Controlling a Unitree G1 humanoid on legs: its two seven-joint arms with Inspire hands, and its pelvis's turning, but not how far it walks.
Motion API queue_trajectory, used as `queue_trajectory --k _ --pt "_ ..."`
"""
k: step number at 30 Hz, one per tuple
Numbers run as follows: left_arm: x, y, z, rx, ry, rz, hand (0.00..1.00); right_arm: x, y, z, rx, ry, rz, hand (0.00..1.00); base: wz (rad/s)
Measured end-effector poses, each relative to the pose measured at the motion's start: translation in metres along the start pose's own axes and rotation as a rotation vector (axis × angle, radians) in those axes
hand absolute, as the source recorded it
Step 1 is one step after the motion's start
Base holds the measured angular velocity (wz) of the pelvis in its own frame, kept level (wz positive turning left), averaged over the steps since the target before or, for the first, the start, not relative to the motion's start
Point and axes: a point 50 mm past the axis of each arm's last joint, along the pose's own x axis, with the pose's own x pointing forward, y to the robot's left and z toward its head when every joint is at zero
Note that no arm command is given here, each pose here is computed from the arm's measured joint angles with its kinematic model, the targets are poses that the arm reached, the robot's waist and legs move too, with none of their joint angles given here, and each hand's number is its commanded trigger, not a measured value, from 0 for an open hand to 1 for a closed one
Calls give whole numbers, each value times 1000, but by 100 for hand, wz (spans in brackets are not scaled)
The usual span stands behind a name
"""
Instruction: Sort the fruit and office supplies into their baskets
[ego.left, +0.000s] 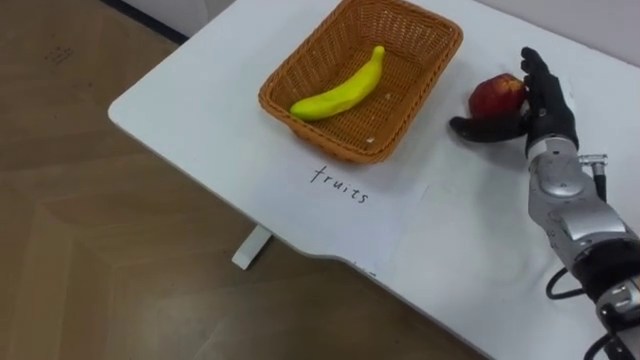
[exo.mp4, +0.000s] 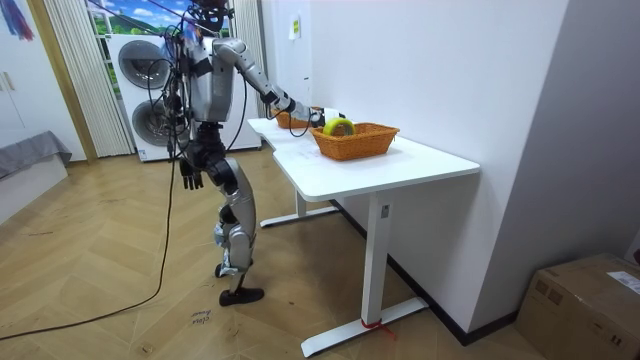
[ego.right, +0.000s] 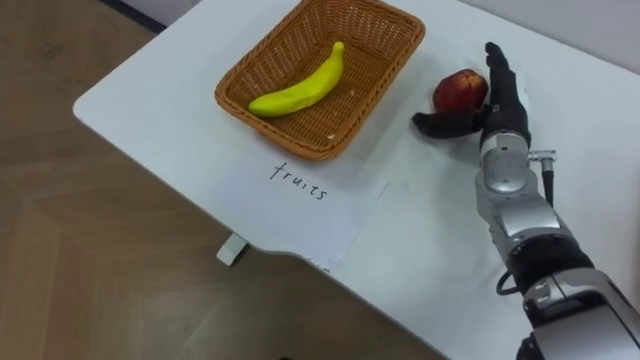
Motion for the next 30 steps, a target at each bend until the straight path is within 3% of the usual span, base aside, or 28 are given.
queue_trajectory --k 8,30 --pt "2 4 11 2 -32 32 0 7 -17 3 -25 7 -31 100 -1" --pt "3 5 16 17 -38 46 0 9 -17 2 -19 25 45 100 0"
